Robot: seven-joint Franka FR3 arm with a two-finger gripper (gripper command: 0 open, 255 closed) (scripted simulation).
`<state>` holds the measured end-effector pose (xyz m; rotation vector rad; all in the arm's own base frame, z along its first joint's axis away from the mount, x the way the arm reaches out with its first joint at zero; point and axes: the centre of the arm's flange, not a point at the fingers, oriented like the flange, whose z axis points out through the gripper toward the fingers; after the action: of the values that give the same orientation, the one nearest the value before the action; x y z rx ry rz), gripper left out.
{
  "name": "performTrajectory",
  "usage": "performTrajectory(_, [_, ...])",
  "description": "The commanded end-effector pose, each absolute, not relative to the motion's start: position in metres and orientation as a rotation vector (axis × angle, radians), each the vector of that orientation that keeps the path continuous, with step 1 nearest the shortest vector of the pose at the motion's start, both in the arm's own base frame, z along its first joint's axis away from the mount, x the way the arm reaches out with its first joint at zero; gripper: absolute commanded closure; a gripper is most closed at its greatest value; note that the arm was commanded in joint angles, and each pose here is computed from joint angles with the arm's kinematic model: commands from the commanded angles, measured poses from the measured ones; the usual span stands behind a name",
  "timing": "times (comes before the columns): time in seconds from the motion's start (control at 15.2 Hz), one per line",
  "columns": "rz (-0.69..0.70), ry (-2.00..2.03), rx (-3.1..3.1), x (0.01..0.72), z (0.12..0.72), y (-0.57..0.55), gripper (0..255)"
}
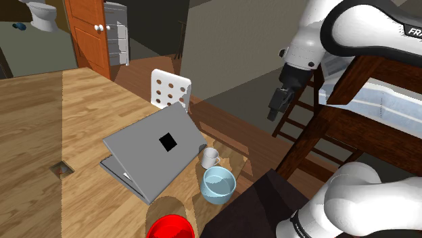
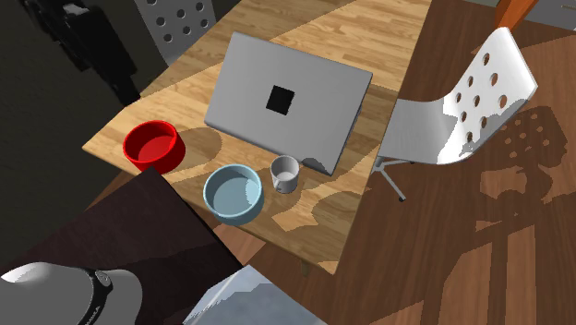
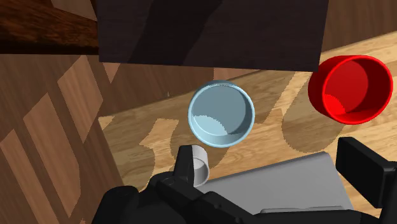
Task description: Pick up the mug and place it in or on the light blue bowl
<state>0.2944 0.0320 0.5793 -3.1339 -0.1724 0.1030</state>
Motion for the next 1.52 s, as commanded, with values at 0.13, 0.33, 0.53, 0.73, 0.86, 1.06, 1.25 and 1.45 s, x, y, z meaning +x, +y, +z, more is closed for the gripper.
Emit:
performTrajectory(0.13, [0.099,-0.181,-3.130,0.306,0.557,0.025,0])
performTrajectory(0.33, [0.092,-0.193,-3.125,0.324,0.523,0.015,0])
performTrajectory(0.53, [0.086,-0.206,-3.119,0.342,0.489,0.005,0])
performTrajectory(0.73, [0.079,-0.218,-3.113,0.361,0.456,-0.004,0])
performTrajectory(0.86, [0.075,-0.226,-3.109,0.373,0.433,-0.010,0])
performTrajectory(1.06, [0.069,-0.238,-3.103,0.392,0.400,-0.019,0])
performTrajectory(1.25, [0.062,-0.251,-3.097,0.411,0.366,-0.028,0])
performTrajectory(1.45, [0.056,-0.263,-3.091,0.430,0.332,-0.036,0])
